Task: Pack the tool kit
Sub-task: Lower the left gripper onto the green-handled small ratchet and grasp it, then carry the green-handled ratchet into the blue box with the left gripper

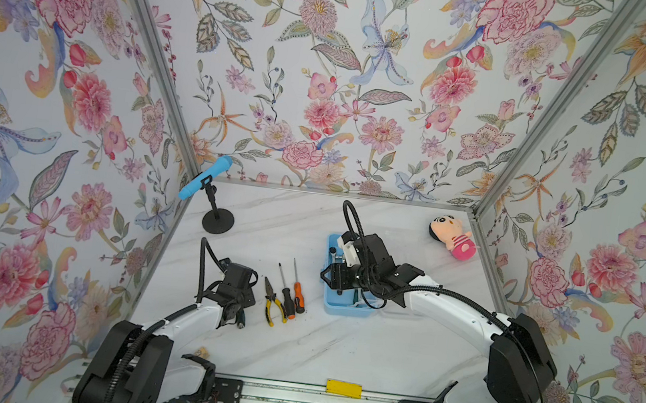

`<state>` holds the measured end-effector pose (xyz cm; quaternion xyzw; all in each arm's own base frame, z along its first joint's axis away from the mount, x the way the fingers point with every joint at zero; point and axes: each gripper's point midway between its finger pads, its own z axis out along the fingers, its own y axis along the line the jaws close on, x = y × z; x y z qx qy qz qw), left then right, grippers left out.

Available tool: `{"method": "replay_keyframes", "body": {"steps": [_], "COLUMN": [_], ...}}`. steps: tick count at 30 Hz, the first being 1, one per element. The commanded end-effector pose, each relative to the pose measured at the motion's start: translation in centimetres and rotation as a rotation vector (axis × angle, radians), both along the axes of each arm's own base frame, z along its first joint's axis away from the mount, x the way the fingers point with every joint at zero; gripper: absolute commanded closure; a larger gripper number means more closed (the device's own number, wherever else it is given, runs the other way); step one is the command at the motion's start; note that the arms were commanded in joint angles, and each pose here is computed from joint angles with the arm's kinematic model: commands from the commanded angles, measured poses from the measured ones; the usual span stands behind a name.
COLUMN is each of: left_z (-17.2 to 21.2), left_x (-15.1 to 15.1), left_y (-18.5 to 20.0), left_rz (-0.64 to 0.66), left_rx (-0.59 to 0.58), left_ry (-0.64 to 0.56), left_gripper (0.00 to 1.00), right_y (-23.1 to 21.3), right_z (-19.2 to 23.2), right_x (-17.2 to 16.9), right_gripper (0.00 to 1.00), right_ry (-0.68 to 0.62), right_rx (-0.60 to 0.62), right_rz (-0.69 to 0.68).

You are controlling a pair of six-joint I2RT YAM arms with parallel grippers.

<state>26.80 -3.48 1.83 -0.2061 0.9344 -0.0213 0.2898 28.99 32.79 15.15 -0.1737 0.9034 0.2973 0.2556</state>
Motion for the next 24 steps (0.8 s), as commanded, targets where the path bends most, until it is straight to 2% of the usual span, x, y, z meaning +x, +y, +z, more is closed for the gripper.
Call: {"method": "replay_keyframes", "body": {"steps": [1, 5, 8, 13, 16, 20, 24], "left_z": [-0.3, -0.4, -0.4, 1.0, 3.6, 9.7, 15.3], "left_x": [-0.1, 0.0, 0.2, 1.0, 2.1, 3.9, 5.5], "left_y": [0.0, -0.1, -0.1, -0.9, -2.0, -4.2, -8.2], "left_rz": [-0.016, -0.023, -0.029, -0.047, -0.075, -0.113, -0.181], "left_rx": [-0.002, 0.002, 0.005, -0.028, -0.079, -0.146, -0.219], "left_ry": [0.023, 0.023, 0.023, -0.014, -0.067, -0.194, -0.302], "left_gripper": [0.82, 0.88, 1.00, 1.00, 1.00, 1.00, 1.00], "right_y": [0.5, 0.3, 0.0, -0.2, -0.4, -1.1, -2.5], "right_z": [1.2, 1.1, 1.0, 1.2, 1.6, 2.3, 3.4], "right_x": [0.8, 1.1, 1.2, 1.2, 1.2, 1.6, 2.2], "right_gripper": [0.34, 0.34, 0.35, 0.35, 0.35, 0.35, 0.35], "right_ry": [-0.016, -0.017, -0.013, -0.014, -0.020, -0.024, -0.041], "right_rx": [0.035, 0.032, 0.032, 0.037, 0.044, 0.066, 0.088], "right_rz": [-0.006, -0.011, -0.015, -0.020, -0.025, -0.048, -0.087]}}
